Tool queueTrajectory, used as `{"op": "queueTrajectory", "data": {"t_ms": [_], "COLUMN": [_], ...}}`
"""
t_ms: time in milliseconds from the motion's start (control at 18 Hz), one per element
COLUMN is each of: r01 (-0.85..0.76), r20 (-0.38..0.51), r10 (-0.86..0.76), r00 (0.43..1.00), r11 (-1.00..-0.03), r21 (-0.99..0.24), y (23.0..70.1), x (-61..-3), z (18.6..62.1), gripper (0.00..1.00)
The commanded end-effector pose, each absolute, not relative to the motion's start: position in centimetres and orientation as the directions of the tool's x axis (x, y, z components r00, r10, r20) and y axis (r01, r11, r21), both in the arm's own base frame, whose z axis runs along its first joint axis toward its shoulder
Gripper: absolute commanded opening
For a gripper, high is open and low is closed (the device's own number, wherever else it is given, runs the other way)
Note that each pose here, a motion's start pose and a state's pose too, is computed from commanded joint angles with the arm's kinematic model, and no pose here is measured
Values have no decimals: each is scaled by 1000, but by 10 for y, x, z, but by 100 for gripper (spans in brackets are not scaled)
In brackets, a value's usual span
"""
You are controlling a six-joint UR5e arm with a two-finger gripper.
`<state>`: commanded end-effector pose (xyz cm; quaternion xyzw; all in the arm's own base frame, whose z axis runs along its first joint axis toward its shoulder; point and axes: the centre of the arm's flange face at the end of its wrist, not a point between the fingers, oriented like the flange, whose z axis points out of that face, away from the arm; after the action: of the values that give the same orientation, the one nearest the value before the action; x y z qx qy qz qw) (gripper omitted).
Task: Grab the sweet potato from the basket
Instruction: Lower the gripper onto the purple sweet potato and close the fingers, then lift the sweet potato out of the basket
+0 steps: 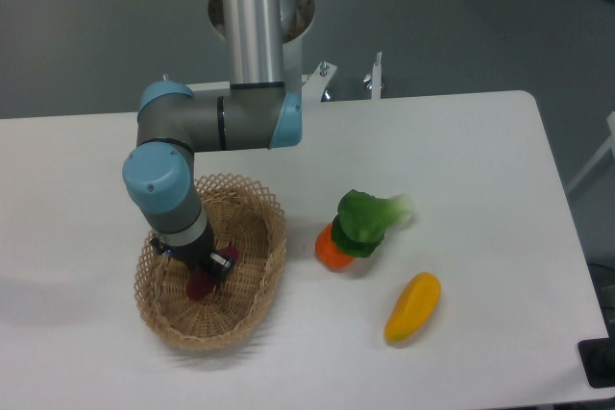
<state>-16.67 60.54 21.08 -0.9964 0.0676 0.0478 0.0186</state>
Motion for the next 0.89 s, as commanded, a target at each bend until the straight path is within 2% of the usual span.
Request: {"op": "queueTrajectory", "data": {"t_ms": [333,611,889], "r01": [-164,-251,-213], "r20": [-110,-168,-218], "r10": [-158,-232,-179], "r00": [981,958,959], "r11": [-986,-963,-966], "r21": [-44,-96,-145], "y": [606,596,586], "x": [-168,-190,-241], "z": [222,277,322], "gripper": [31,31,31]}}
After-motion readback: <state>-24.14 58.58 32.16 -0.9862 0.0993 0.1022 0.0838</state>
